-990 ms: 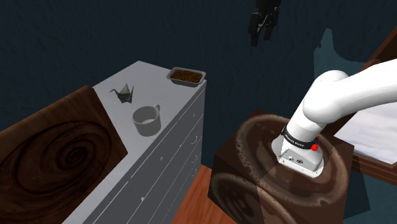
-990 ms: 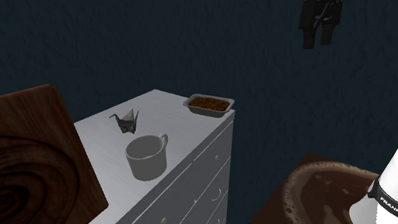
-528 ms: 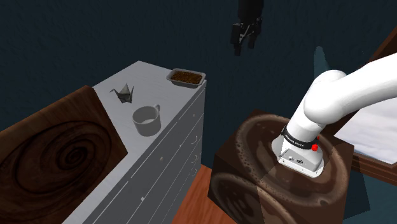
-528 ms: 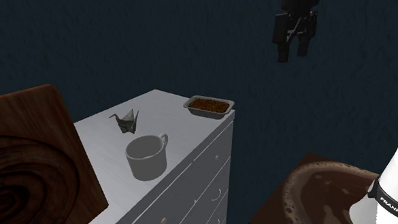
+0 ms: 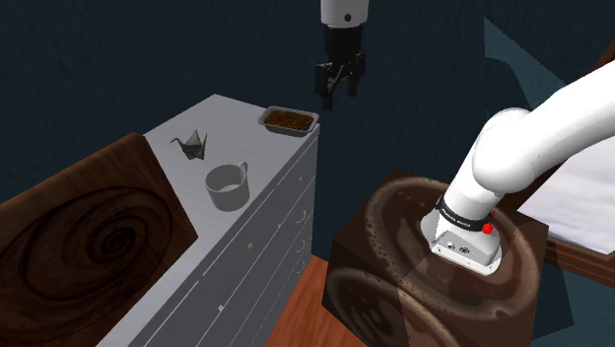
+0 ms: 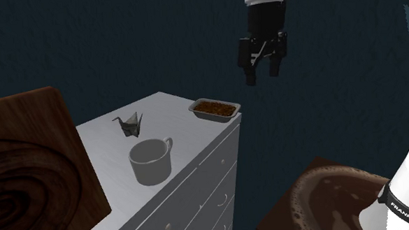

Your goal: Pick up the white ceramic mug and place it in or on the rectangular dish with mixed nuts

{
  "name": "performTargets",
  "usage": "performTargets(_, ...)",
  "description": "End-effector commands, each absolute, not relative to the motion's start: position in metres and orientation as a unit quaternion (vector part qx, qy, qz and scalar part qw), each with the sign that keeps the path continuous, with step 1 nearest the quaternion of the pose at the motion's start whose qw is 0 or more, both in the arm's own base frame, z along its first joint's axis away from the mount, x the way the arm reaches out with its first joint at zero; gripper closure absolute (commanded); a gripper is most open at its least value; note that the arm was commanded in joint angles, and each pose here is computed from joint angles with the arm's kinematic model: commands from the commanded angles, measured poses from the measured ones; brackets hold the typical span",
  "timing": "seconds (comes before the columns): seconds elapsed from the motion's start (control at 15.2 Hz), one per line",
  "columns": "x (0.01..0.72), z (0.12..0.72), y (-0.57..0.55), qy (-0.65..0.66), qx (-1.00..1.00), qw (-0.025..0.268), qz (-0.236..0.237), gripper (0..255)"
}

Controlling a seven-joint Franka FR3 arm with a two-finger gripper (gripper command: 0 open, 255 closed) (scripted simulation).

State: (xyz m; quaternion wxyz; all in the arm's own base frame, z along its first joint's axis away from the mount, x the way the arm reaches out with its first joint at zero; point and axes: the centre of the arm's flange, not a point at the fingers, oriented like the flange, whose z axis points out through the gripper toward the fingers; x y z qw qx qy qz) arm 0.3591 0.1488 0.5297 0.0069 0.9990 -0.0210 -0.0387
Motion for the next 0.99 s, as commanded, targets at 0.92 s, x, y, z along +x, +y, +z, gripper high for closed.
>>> performTargets(0.92, 0.441, 0.443, 0.322, 0.005, 1.0, 0.016, -0.022, 0)
